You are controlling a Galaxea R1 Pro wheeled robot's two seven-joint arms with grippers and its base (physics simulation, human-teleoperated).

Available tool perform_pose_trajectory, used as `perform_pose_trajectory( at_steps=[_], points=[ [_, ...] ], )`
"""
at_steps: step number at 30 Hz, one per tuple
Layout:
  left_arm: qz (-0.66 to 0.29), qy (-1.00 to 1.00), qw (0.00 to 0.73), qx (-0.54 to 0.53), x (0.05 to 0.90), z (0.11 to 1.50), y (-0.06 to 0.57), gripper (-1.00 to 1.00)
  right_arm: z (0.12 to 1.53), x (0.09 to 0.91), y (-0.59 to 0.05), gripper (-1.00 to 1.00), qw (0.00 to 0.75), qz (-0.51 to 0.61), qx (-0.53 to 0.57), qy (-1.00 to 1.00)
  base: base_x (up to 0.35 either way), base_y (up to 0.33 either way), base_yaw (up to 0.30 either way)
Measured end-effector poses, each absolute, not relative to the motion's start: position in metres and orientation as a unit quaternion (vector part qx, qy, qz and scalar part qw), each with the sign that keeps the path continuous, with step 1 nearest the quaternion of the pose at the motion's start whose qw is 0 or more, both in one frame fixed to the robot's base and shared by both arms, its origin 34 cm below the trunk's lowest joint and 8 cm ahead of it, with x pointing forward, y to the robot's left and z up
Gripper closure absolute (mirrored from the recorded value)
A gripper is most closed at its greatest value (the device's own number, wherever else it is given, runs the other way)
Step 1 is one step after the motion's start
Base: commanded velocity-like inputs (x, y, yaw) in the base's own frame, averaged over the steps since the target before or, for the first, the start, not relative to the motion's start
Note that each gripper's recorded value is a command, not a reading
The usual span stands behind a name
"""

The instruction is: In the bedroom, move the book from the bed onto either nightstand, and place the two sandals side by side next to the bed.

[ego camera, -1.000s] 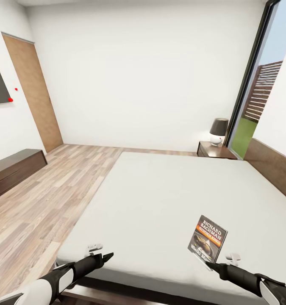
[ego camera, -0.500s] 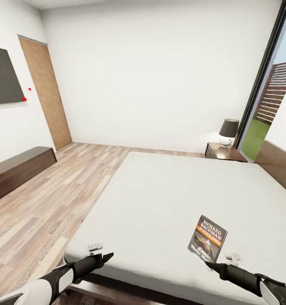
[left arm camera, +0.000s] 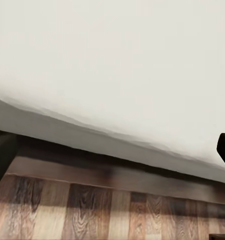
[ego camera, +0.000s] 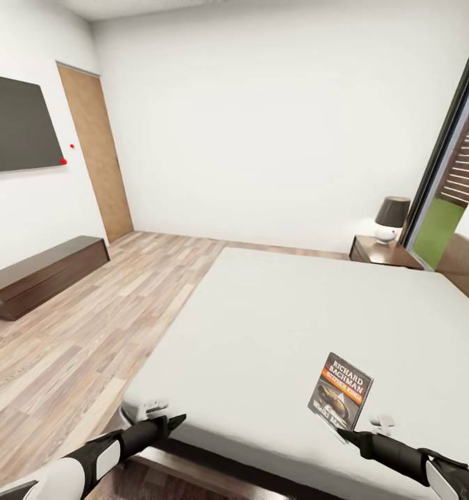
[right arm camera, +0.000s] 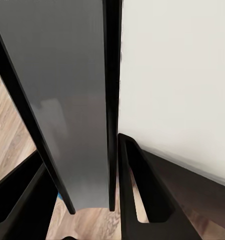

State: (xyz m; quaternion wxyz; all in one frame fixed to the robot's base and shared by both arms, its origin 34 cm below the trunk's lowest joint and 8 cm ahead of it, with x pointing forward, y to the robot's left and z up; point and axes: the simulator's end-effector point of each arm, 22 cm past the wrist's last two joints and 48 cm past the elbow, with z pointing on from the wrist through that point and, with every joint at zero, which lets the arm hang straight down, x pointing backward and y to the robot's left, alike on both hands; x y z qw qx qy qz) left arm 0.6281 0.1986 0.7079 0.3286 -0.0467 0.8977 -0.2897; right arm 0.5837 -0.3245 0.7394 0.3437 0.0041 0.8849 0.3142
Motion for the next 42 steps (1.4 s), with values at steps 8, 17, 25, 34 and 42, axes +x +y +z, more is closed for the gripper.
perform_pose_trajectory(
  at_steps=[8, 17, 25, 34, 42],
  points=[
    [-0.29, 0.898, 0.328, -0.047, 0.6278, 0.7077, 0.1986, -1.0, 0.739, 0.5829, -0.3244, 1.0, 0.343, 0.314, 0.004, 0.885, -0.004, 0.0, 0.126],
    [-0.289, 0.898, 0.328, -0.047, 0.6275, 0.7074, 0.1987, -1.0, 0.7391, 0.5832, -0.3245, 1.0, 0.343, 0.314, 0.004, 0.885, 0.0, 0.0, 0.126],
    [-0.289, 0.898, 0.328, -0.047, 0.6274, 0.7072, 0.1988, -1.0, 0.7392, 0.5833, -0.3244, 1.0, 0.343, 0.314, 0.004, 0.885, 0.0, 0.0, 0.126],
    [-0.289, 0.898, 0.327, -0.047, 0.6271, 0.707, 0.1981, -1.0, 0.7395, 0.5837, -0.3245, 1.0, 0.344, 0.314, 0.004, 0.885, 0.0, 0.0, 0.126],
    [-0.289, 0.898, 0.327, -0.047, 0.6263, 0.712, 0.1977, -1.0, 0.7444, 0.5827, -0.3244, 1.0, 0.343, 0.314, 0.004, 0.885, 0.0, 0.0, 0.127]
  ],
)
